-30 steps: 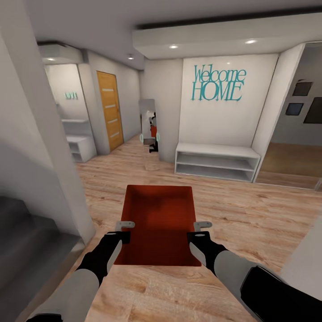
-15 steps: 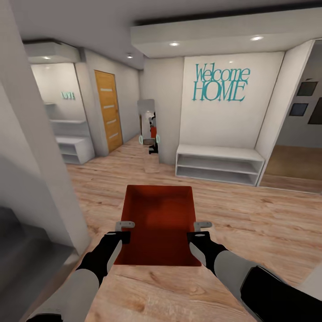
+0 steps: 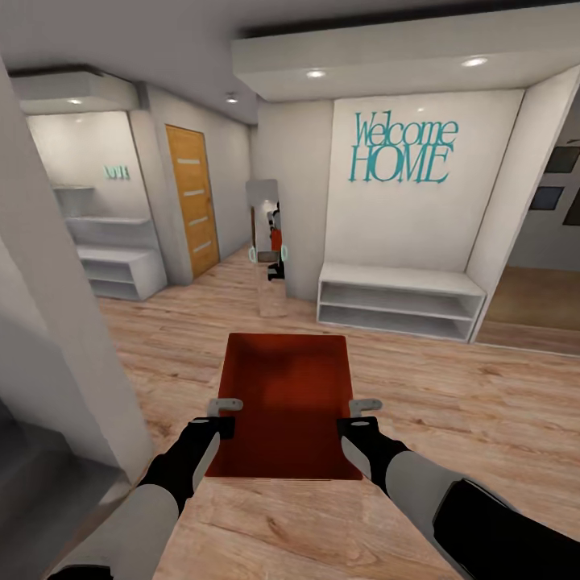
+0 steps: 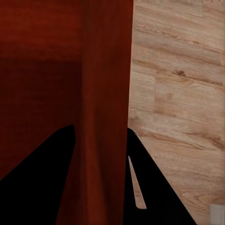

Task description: Move the two storage containers from the living room to the garage. In the garage, place one container on the floor and stack the other container on top of it (either order is fine).

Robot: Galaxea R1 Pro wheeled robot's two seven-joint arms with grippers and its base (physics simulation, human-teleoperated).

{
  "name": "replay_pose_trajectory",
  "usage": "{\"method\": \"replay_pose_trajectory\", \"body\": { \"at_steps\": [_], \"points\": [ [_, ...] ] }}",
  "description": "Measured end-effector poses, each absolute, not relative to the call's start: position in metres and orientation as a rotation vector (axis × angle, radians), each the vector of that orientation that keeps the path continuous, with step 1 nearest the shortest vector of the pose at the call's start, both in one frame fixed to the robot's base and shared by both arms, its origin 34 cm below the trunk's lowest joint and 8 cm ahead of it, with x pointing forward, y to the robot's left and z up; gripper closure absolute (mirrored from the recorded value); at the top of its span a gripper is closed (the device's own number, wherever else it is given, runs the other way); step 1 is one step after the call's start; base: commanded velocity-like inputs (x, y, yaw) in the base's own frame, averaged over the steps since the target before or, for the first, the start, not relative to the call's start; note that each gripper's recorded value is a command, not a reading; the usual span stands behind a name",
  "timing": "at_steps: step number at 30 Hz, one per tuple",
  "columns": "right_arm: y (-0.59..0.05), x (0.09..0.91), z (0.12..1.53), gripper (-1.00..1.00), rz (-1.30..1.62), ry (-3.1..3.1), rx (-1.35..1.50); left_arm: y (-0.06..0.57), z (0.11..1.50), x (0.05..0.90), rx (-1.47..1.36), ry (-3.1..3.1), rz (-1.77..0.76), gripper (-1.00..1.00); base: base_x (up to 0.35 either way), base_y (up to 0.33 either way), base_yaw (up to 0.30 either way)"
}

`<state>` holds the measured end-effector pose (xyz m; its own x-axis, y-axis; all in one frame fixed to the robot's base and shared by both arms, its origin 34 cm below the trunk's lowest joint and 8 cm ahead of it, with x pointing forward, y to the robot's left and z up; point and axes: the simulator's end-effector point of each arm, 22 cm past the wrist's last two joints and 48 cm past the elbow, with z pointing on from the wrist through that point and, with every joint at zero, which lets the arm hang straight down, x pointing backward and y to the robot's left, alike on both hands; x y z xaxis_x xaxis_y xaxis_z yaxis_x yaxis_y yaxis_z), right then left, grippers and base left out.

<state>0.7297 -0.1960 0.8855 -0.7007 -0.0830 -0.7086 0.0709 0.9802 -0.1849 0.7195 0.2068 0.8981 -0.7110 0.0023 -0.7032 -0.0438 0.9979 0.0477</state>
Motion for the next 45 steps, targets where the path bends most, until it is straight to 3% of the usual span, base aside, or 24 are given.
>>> {"method": "replay_pose_trajectory", "body": {
  "at_steps": [45],
  "points": [
    [-0.196, 0.7298, 0.8856, 1.0, -0.253, 2.333, -0.008, 0.2069, 0.8984, 0.7197, -0.028, 2.36, 0.078, 1.0, 0.322, 0.0, 0.0]
  ]
}}
